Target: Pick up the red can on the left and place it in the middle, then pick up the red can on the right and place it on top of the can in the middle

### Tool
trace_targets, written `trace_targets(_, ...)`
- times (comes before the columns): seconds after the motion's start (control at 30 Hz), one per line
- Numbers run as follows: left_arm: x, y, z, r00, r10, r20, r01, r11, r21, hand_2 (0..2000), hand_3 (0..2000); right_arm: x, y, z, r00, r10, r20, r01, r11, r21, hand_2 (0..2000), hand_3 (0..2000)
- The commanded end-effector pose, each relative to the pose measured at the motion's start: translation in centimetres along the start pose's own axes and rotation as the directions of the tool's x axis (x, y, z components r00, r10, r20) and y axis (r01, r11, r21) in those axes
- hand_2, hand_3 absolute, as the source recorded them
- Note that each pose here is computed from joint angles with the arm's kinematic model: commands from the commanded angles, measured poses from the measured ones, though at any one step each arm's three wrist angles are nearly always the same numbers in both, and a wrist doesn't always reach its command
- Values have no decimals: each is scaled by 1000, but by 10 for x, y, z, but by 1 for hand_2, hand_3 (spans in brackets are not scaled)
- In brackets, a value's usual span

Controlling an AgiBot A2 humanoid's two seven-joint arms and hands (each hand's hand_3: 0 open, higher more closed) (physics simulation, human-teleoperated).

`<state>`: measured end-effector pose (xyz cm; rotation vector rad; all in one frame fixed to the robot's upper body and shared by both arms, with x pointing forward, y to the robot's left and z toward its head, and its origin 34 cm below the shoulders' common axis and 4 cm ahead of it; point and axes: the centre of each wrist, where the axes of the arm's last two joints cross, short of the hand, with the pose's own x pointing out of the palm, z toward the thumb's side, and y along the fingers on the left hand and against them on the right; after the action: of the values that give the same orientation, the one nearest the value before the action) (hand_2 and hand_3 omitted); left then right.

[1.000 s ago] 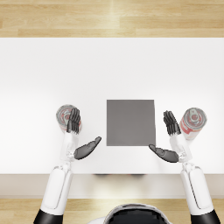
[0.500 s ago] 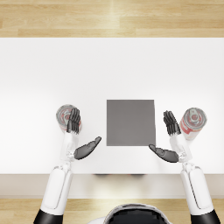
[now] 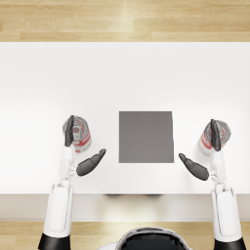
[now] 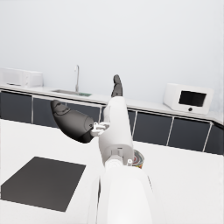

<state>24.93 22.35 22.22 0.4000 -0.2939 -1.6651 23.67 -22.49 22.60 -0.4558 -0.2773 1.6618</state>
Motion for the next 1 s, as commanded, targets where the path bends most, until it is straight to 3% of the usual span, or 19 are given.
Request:
trace_targets(0.03,-27,5,8,993,104,-53,-103,994,38,0,0,-30,3,12,991,-119,-58,117,992,-49,0,0)
trace_targets(0.23,-42,-3,-14,979,163,-124,-170,984,-44,0,0,-48,16,-10,973,-200,-118,206,978,41,0,0)
trace_targets(0.47,-40,-17,-69,982,148,-119,-174,951,-256,0,0,-52,28,-66,972,-209,-111,231,939,255,0,0)
trace_targets(1.0,-25,-11,-125,989,130,-73,-149,883,-445,0,0,-45,21,-124,974,-217,-71,226,867,445,0,0)
